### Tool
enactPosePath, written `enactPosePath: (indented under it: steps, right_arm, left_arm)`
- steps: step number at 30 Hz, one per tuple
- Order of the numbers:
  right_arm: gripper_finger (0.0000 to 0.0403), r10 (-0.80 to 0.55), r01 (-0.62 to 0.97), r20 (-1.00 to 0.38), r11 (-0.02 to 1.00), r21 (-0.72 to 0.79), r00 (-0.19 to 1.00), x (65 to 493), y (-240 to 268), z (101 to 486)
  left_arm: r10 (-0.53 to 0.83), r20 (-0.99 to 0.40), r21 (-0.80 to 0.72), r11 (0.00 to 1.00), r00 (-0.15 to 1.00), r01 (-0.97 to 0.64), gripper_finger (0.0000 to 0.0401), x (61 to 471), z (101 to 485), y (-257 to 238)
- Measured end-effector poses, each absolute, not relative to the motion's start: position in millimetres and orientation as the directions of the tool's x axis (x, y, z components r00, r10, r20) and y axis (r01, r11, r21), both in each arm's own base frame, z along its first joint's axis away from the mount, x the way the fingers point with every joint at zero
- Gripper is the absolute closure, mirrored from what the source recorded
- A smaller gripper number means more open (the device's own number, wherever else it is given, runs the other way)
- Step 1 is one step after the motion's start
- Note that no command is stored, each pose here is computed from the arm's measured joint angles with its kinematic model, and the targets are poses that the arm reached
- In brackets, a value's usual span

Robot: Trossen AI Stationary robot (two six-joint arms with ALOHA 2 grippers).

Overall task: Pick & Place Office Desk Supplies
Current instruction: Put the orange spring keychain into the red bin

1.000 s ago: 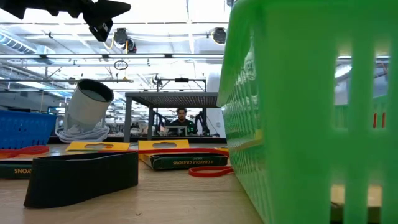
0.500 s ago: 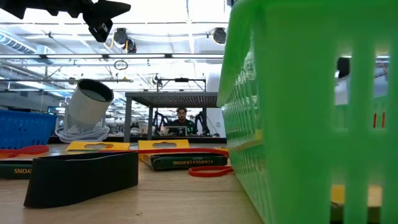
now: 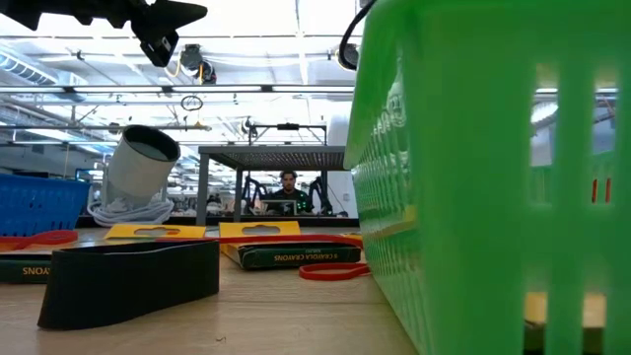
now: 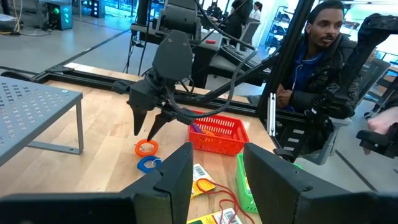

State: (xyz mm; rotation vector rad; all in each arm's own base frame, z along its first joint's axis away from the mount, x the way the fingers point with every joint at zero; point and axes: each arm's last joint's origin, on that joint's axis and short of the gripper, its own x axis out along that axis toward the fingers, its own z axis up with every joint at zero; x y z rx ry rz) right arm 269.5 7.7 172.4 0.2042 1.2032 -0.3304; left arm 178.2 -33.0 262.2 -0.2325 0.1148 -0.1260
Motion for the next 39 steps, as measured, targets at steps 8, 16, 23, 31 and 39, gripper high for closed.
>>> enactPosePath:
  steps: [8,16,23,31,39]
  right_arm:
    - [0.0273,-0.141,0.356,-0.941,0.934,-0.024,0.308,268,8,172]
    - [0.0273,-0.138,0.356,-0.939,0.934,-0.018,0.315,269,8,172]
    - [0.0273,-0.112,0.357,-0.939,0.934,0.012,0.326,265,7,159]
    - [0.0273,-0.095,0.384,-0.943,0.923,0.036,0.318,256,3,145]
    - [0.032,-0.091,0.373,-0.929,0.926,0.054,0.36,251,4,134]
  left_arm:
    - [-0.138,-0.099,-0.248,0.963,0.985,0.11,0.0249,178,262,-33]
    - [-0.139,-0.099,-0.275,0.955,0.985,0.107,0.0249,178,262,-33]
    - [-0.14,-0.099,-0.288,0.952,0.985,0.107,0.0249,178,262,-33]
    - [-0.14,-0.099,-0.287,0.952,0.985,0.107,0.0249,178,262,-33]
    - [-0.141,-0.099,-0.289,0.951,0.985,0.107,0.0249,178,262,-33]
